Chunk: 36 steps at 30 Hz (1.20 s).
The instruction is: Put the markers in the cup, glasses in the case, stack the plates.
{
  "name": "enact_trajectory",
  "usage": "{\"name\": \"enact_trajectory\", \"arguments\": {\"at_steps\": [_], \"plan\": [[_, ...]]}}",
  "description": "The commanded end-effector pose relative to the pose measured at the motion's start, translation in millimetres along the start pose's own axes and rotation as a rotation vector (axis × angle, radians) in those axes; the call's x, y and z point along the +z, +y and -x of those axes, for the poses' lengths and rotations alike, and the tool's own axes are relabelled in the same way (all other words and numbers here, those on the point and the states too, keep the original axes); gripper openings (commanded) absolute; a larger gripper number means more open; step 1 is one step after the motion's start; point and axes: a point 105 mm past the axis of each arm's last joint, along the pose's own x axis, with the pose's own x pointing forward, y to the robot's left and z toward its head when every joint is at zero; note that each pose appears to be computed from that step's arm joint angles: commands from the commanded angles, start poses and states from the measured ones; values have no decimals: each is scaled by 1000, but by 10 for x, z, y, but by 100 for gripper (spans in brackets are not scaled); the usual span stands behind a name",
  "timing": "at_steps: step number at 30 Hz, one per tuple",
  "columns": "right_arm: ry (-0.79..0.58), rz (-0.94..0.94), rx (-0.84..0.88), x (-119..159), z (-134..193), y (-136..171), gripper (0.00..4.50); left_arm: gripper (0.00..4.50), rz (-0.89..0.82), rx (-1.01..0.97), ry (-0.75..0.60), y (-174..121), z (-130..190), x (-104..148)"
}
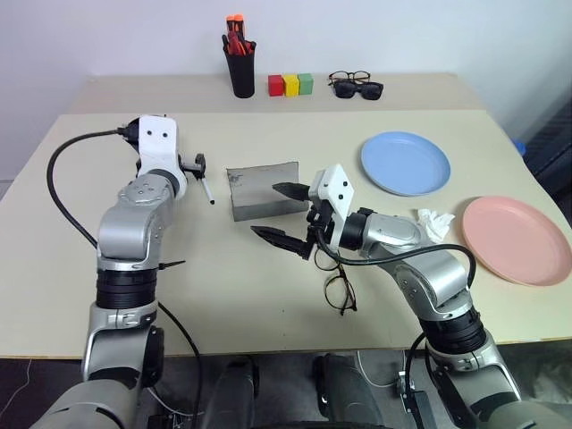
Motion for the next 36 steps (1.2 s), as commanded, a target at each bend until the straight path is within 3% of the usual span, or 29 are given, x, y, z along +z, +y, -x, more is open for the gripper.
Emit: {"name": "enact_trajectory", "arguments": {"at_steps": [1,6,9,16,17,20,23,26,28,29,32,36], "plan": [[-40,34,21,134,-23,26,450,449,69,40,147,14,-104,-152],[-37,39,18,133,-9,30,450,449,242,11,289,-95,-331,-299],[-34,43,9,127,0,28,450,372,244,20,311,-119,-410,-321],[-35,42,-13,128,22,22,450,26,205,12,322,-188,-459,-333],[-35,42,-14,128,23,22,450,5,205,12,320,-190,-458,-332],[-36,41,-13,130,22,26,450,5,132,-21,213,-227,-423,-154],[-38,40,-9,134,11,28,450,5,44,-104,-124,-285,-276,378],[-42,40,-3,140,-3,29,450,5,130,-251,-348,-353,-54,722],[-46,40,2,147,-16,31,450,5,213,-284,-563,-240,175,1035],[-49,40,6,152,-23,31,450,5,200,-211,-645,-88,239,1137],[-57,39,14,166,-47,34,450,5,104,33,-772,304,303,1248],[-77,33,26,205,-83,31,450,5,49,177,-781,599,177,1178]]}}
